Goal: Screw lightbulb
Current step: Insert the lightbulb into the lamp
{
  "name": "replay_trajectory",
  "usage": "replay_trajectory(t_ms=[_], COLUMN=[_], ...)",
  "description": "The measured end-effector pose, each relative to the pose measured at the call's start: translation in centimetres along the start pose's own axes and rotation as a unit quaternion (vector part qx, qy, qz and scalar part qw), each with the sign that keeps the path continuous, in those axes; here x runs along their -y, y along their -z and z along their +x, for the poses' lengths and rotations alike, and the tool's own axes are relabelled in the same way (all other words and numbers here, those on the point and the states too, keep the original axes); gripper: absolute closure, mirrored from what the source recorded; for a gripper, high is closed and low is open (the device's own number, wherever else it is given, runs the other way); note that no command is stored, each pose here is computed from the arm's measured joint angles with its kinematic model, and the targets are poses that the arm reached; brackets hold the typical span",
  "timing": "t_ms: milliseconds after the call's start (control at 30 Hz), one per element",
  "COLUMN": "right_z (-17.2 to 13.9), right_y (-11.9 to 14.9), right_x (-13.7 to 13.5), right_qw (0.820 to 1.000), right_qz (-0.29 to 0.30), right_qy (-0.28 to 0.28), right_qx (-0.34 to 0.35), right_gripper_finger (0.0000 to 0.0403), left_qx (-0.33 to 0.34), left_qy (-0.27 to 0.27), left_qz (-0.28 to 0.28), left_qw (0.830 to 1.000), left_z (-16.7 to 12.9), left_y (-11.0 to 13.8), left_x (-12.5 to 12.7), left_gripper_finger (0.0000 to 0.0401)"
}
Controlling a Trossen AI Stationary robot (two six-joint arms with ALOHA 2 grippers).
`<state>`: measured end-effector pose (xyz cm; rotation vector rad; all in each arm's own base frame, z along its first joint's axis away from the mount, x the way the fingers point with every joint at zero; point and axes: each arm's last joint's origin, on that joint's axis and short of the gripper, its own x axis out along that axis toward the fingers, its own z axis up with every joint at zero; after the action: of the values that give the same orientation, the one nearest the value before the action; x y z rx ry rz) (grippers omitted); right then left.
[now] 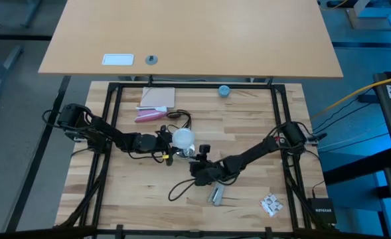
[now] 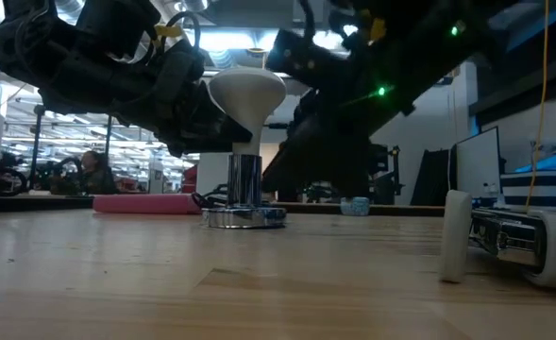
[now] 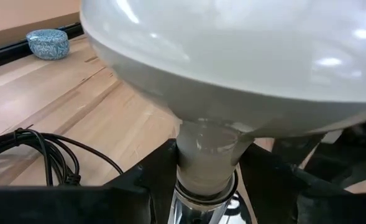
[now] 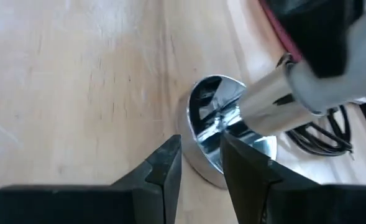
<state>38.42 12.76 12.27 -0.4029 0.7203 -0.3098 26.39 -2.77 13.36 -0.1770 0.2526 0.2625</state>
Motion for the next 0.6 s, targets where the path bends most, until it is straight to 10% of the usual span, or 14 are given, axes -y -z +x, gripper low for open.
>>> replay_trajectory(t_ms=[600], right_z=[3.8], right_y=[2.0], right_x=[1.7], right_qw=[0.998], right_qz=[0.008], right_qy=[0.051], right_qx=[-0.047], right_gripper_finger=[0.0288], left_qx=[-0.001], left_qy=[-0.007], left_qz=[-0.001], left_qw=[1.0], left_z=[0.0], left_y=[0.0], left_x=[-0.1], left_gripper_finger=[0.0242])
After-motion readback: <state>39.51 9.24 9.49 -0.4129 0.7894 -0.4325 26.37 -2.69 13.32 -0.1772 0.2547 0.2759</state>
